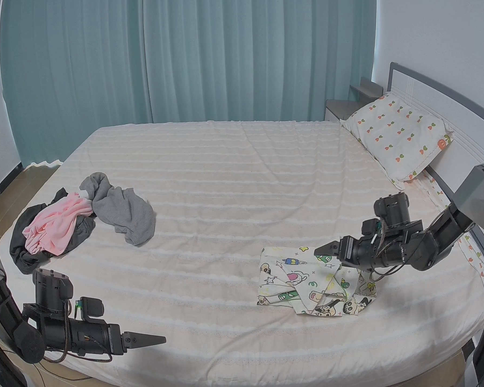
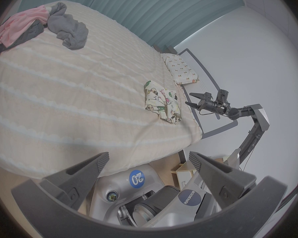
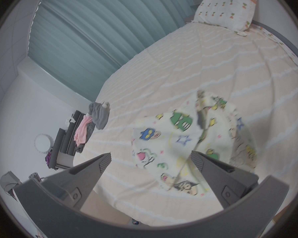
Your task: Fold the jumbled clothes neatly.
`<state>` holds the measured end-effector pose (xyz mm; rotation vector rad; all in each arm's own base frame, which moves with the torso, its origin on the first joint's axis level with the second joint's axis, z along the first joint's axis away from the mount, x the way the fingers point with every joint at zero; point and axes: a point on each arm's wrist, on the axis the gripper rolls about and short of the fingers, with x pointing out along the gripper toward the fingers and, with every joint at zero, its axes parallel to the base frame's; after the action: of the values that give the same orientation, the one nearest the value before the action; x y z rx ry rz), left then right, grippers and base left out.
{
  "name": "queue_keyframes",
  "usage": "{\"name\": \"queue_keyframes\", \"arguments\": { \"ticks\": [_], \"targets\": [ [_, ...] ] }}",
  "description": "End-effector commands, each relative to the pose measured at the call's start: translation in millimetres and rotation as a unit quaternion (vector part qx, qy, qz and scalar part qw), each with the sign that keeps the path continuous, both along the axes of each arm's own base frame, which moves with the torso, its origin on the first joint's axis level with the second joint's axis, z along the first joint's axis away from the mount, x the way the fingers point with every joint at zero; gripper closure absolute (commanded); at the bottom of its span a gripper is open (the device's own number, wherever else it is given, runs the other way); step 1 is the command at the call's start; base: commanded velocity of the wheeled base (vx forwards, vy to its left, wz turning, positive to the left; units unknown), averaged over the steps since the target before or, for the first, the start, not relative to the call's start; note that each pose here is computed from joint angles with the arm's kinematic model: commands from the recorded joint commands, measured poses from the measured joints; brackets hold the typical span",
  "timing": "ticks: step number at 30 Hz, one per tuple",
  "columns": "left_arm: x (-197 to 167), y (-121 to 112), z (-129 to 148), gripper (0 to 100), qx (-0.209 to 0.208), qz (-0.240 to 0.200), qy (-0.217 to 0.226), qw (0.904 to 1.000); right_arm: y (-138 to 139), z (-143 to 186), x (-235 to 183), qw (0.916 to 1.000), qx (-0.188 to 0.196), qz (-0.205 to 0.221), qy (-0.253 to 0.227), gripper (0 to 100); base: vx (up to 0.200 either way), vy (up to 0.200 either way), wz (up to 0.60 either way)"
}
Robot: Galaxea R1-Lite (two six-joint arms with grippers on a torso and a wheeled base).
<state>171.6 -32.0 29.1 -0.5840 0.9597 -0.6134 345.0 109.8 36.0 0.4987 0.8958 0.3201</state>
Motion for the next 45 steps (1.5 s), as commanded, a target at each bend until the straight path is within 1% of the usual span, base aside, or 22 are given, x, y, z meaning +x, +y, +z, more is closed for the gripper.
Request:
{"name": "queue_keyframes", "arguments": {
  "ticks": [1,9,14,19,25,32,33,41,42,45],
  "targets": [
    [-4.2,-0.9,-5.4,0,0.002,-0.003,0.02,0.9998,18.5,-30.6,-0.4,0.9993,-0.019,0.001,0.032,0,0.0,0.0,0.0],
    [-4.2,-0.9,-5.4,0,0.003,-0.004,0.019,0.9998,16.5,-41.0,0.9,0.9986,-0.026,-0.002,0.047,0,0.0,0.0,0.0],
    [-4.2,-0.7,-5.4,0,0.002,-0.004,0.019,0.9998,20.8,-45.2,13.3,0.9989,-0.024,-0.002,0.039,0,0.0,0.0,0.0],
    [-4.2,-0.7,-5.4,0,0.002,-0.004,0.019,0.9998,25.0,-47.7,18.2,0.9984,-0.028,0.0,0.049,0,0.0,0.0,0.0],
    [-4.1,-0.4,-5.4,0,0.003,-0.002,0.019,0.9998,22.4,-56.6,29.4,0.9976,-0.033,-0.008,0.061,0,0.0,0.0,0.0],
    [-4.1,-0.4,-5.4,0,0.002,-0.003,0.019,0.9998,21.7,-58.9,32.8,0.9976,-0.032,-0.01,0.061,0,0.0,0.0,0.0],
    [-4.1,-0.4,-5.4,0,0.003,-0.002,0.019,0.9998,21.9,-60.3,35.5,0.9977,-0.031,-0.011,0.059,100,0.0,0.0,0.0],
    [-4.1,-0.1,-5.4,0,0.003,-0.002,0.019,0.9998,15.0,-60.7,34.3,0.9973,-0.034,-0.018,0.063,100,0.0,0.0,0.0],
    [-4.1,-0.1,-5.4,0,0.003,-0.002,0.019,0.9998,11.0,-60.3,31.4,0.997,-0.034,-0.021,0.066,100,0.0,0.0,0.0],
    [-4.1,-0.1,-5.1,0,0.003,-0.002,0.018,0.9998,6.0,-52.1,25.2,0.9971,-0.033,-0.025,0.064,100,0.0,0.0,0.0]
  ]
}}
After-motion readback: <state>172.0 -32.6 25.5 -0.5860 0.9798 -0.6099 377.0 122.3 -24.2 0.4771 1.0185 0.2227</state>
